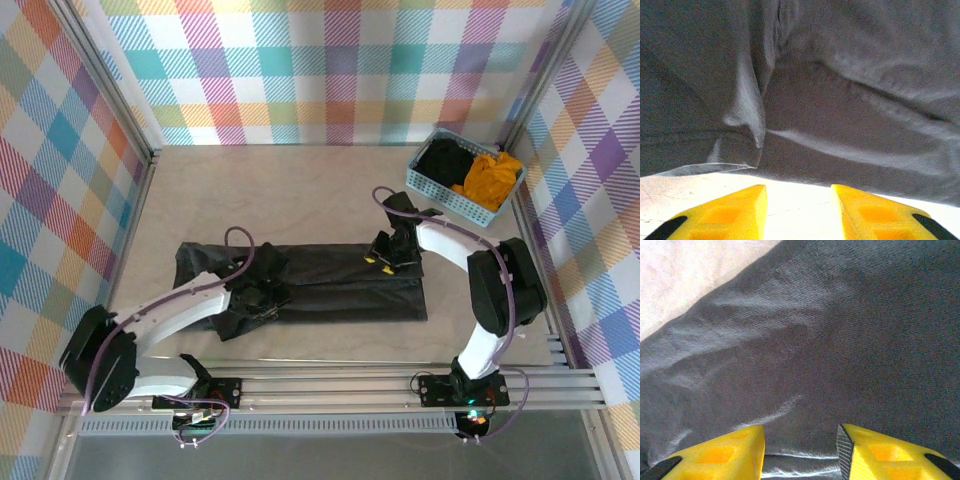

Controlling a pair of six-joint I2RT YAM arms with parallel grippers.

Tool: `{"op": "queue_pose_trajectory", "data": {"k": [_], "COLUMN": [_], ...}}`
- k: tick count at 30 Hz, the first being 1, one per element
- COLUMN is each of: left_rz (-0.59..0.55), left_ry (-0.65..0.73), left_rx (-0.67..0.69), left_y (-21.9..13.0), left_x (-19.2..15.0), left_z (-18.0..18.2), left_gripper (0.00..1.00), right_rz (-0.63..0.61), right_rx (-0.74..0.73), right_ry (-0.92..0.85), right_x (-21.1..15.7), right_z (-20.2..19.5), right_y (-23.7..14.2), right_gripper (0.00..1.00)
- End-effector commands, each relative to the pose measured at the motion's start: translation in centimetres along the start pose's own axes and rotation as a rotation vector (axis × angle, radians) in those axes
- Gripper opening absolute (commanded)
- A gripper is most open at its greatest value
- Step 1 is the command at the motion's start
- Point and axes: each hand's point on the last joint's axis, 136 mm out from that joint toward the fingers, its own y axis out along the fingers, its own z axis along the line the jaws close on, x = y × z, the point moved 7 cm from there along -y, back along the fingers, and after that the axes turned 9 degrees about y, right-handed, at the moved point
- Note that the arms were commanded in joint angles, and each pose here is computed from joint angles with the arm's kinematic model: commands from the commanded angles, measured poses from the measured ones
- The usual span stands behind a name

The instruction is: Fold and stack the t-shirts

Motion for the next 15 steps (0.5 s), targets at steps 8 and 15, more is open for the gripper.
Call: {"op": "queue_pose_trajectory", "data": {"k": [8, 15], "left_rz": [-0.045, -0.039], "left_ry": [-0.386, -0.474], "left_rx": [0.094, 0.077], "left_y": [-1.2, 0.1], "left_x": [2.6, 3.9], "left_z": [11.8, 15.2], "left_gripper": [0.40, 0.44], "right_rz": [0.118, 0.185], "right_rx": [0.246, 0.270], "right_ry": [-0.267, -0.274], "right_x": [-3.1, -3.9], "right_z": [3.9, 4.9], "right_y": [0.6, 1.5], "right_gripper": [0.46, 0.47]}}
